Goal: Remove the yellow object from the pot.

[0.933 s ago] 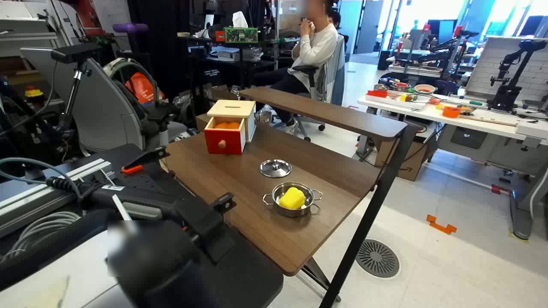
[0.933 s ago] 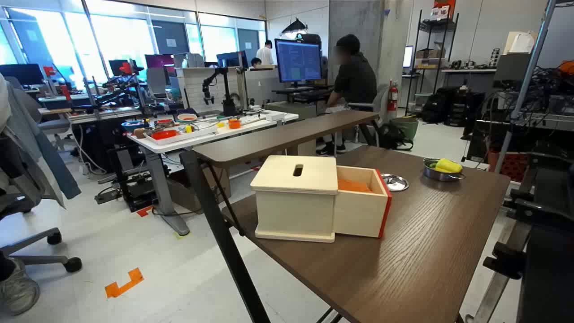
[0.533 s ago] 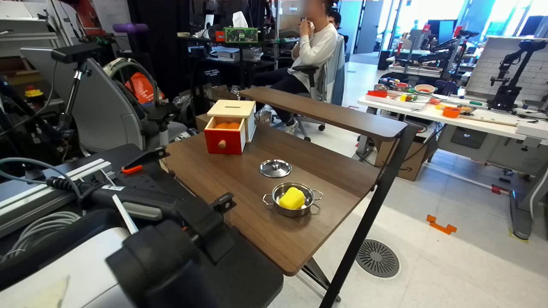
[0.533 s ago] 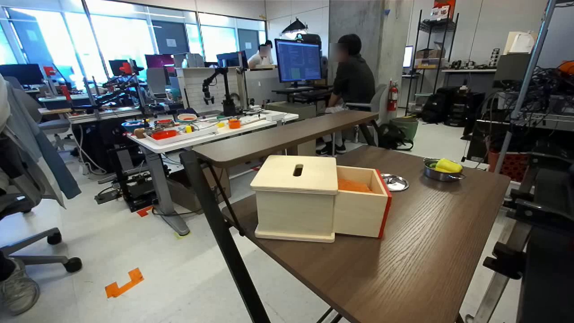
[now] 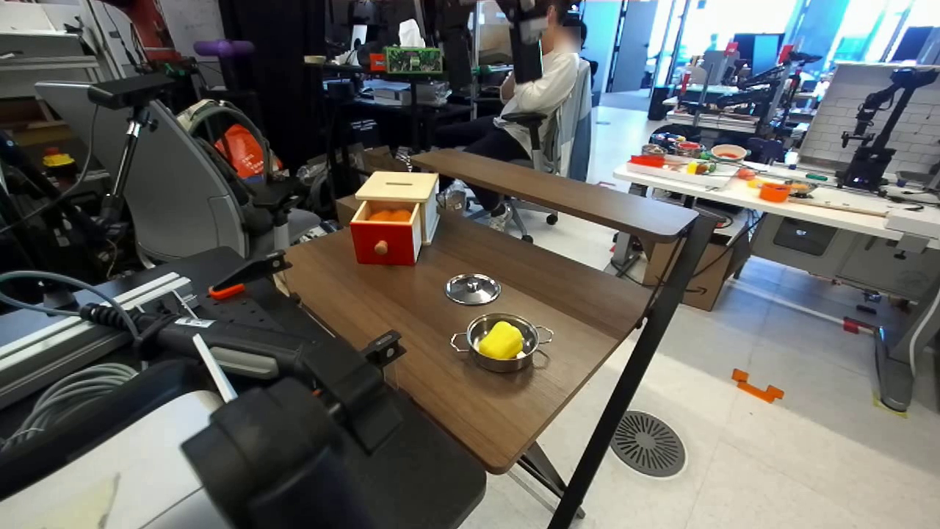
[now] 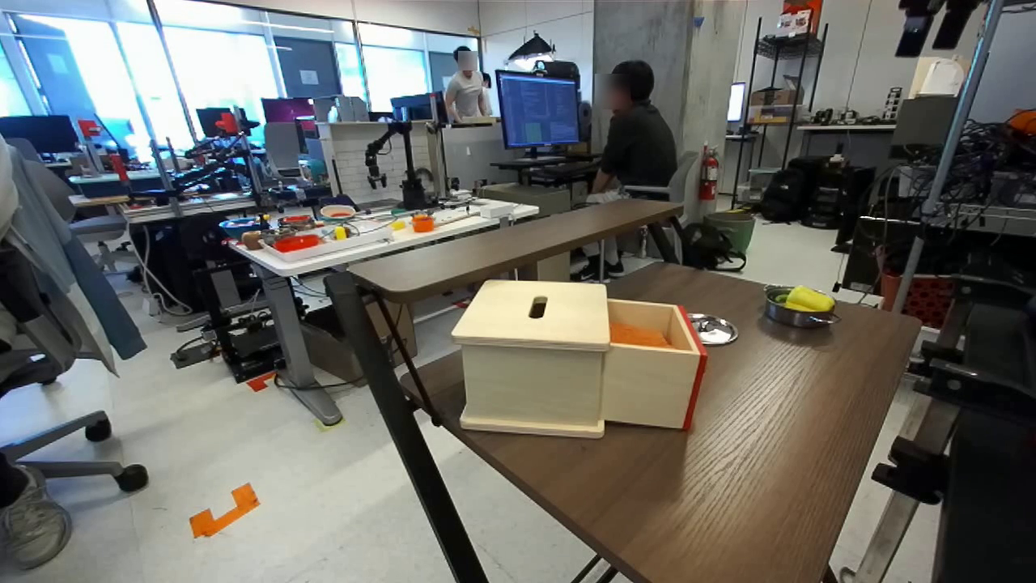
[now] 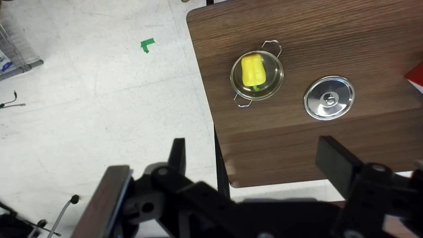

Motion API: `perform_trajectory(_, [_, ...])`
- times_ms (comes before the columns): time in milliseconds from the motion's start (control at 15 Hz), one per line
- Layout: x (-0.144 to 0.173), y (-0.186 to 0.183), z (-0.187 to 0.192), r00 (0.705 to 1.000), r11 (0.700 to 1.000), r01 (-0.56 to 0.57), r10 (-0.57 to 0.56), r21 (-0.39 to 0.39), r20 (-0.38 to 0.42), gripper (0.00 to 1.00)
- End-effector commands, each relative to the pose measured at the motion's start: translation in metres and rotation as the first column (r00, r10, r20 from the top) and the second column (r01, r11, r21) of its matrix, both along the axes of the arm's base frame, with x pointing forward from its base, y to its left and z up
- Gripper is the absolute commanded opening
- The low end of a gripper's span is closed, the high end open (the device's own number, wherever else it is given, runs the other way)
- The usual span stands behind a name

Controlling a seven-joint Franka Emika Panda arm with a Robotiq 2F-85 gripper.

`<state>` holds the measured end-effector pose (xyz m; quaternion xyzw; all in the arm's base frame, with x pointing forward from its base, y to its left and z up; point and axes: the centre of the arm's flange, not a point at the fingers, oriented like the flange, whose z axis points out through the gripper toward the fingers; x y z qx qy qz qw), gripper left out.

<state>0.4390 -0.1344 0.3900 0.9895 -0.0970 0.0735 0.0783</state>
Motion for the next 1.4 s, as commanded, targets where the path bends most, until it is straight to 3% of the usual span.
perform_trajectory(0, [0.024, -0.013, -0.049, 0.999, 1.000, 0.017, -0.017, -0.001, -0.030, 1.00])
perform_trajectory(600, [0.044, -0.011, -0.173, 0.990, 0.999, 0.042, -0.042, -0.004, -0.137, 1.00])
perform_trajectory(1333, [0.073, -0.006, -0.259, 0.981, 0.997, 0.063, -0.069, -0.037, -0.184, 1.00])
